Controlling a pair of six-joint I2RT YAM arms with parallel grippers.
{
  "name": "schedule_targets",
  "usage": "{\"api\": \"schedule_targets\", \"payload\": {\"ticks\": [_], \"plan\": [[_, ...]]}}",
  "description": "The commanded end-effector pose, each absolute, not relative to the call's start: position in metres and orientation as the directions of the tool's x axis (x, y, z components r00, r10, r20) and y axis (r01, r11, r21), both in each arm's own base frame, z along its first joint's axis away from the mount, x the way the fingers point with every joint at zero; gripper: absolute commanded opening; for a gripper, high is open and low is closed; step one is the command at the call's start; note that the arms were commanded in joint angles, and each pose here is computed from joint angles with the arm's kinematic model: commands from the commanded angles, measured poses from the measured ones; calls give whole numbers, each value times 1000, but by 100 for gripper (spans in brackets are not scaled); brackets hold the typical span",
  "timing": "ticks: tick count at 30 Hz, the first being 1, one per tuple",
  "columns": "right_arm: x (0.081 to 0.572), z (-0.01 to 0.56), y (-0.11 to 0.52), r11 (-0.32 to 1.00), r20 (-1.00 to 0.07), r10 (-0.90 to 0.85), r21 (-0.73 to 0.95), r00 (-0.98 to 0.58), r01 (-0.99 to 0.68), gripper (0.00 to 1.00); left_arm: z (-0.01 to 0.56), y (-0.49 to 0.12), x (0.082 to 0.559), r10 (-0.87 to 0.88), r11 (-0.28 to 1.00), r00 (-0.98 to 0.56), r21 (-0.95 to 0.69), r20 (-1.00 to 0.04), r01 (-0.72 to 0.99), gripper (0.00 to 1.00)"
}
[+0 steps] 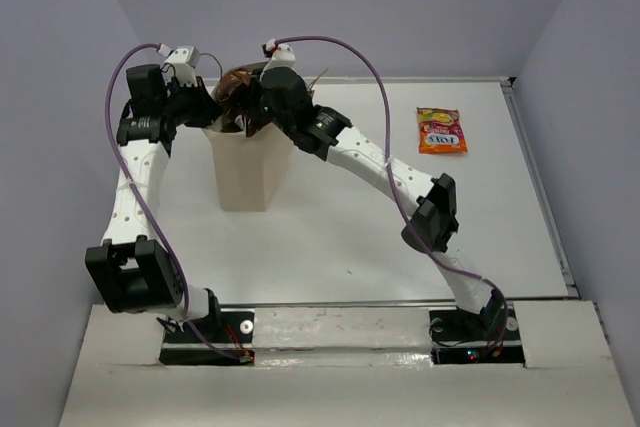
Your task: Place the snacks into the paper bag
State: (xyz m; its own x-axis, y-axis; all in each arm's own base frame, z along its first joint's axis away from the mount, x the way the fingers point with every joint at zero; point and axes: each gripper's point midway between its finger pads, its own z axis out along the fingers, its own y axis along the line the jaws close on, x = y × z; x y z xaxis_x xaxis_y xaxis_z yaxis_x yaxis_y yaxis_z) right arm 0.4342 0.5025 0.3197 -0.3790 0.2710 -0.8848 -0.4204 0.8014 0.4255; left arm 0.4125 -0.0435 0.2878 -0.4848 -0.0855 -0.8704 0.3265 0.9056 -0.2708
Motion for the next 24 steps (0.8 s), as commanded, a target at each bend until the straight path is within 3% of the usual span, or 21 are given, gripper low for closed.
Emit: {"api": "schedule_targets", "payload": {"ticks": [1, 4, 9, 11, 12, 13, 14, 17, 24], "plan": [[443, 141, 430, 965, -755, -38, 142, -654, -220, 2, 377, -64, 403, -129, 850, -288, -255, -949, 461, 0], [445, 134, 431, 963, -725, -38, 156, -688, -218, 8, 375, -66, 401, -132, 842, -299, -266, -945, 470, 0], [446, 91, 401, 982, -677, -144, -11, -722, -187, 19, 382, -65, 397, -143, 846, -291, -270, -946, 460, 0], [436, 76, 394, 979, -639, -176, -32, -749, -202, 26, 389, -62, 399, -157, 858, -272, -267, -949, 438, 0], [432, 75, 393, 974, -627, -194, -33, -755, -223, 34, 394, -60, 400, -168, 863, -259, -269, -951, 428, 0], [426, 83, 397, 969, -634, -214, -40, -743, -245, 39, 399, -59, 402, -173, 868, -248, -266, -953, 420, 0], [424, 90, 398, 958, -642, -257, -72, -722, -277, 51, 400, -59, 403, -183, 866, -253, -278, -950, 415, 0], [424, 136, 414, 942, -703, -273, -56, -657, -331, 68, 402, -61, 402, -197, 859, -263, -296, -944, 418, 0], [422, 288, 426, 903, -879, -103, 113, -465, -414, 82, 366, -47, 401, -169, 902, -321, -278, -932, 331, 0]]}}
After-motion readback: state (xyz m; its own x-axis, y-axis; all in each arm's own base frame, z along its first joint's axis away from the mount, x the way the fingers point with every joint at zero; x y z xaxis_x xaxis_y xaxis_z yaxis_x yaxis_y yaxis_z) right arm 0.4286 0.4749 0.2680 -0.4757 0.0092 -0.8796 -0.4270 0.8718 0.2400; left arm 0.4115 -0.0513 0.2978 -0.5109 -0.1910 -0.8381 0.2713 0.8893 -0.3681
